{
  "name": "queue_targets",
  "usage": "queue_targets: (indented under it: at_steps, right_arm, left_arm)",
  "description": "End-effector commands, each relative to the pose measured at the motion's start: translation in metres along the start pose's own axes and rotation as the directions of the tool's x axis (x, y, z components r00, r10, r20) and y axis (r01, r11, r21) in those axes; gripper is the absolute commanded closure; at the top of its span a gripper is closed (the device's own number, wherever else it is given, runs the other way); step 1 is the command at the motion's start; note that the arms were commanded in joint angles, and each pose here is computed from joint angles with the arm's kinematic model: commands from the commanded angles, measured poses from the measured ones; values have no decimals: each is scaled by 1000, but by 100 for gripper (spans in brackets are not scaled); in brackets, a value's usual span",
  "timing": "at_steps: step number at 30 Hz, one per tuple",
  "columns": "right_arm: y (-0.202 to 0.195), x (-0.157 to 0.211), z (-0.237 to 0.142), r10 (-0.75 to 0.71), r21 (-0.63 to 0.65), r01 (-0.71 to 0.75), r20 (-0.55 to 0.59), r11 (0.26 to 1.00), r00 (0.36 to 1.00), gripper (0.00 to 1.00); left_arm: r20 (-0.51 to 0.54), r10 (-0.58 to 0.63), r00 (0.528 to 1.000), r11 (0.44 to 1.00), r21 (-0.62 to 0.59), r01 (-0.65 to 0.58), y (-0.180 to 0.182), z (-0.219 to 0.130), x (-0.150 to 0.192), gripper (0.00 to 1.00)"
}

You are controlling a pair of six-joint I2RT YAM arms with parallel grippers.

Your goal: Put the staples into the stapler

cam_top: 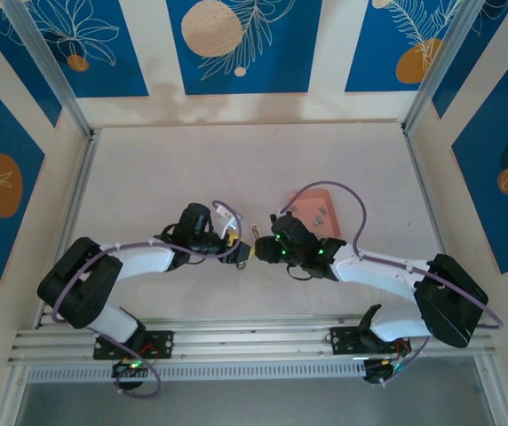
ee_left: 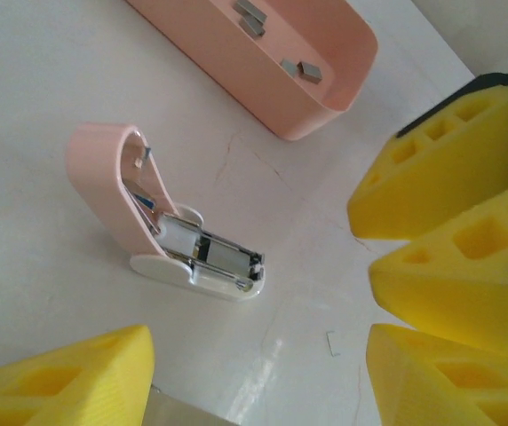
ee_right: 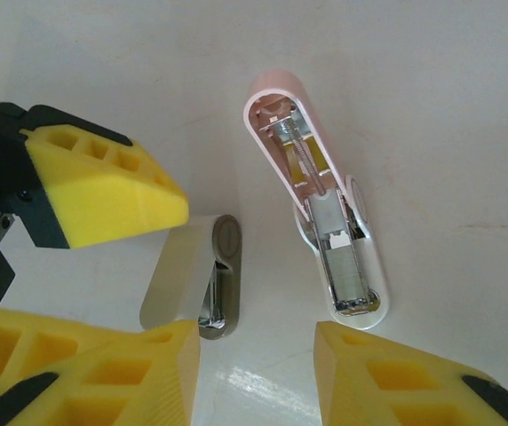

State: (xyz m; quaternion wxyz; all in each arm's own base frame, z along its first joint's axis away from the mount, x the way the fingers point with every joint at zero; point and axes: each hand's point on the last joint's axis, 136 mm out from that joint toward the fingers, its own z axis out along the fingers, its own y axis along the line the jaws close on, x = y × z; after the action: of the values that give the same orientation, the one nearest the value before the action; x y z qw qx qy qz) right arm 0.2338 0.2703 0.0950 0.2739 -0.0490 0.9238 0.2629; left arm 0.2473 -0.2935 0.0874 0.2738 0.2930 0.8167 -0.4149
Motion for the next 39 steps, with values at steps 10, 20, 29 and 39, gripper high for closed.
queue_targets:
  at_steps: [10, 20, 29, 39]
  right_arm:
    - [33, 9, 23, -33, -86, 25, -89, 996, 996, 65]
    - [44, 22, 38, -48, -108, 29, -184, 994, 982, 72]
    - [4, 73, 54, 84, 79, -54, -462, 995, 883, 80]
    - [13, 46, 37, 20, 61, 1, -343, 998, 939, 75]
  left_arm:
    - [106, -96, 990, 958, -260, 121, 36, -35, -2, 32]
    - [157, -109, 982, 941, -303, 153, 45, -49, -4, 32]
    - [142, -116, 983, 944, -293, 153, 48, -42, -3, 32]
    - [140, -122, 983, 960, -236, 153, 43, -30, -16, 32]
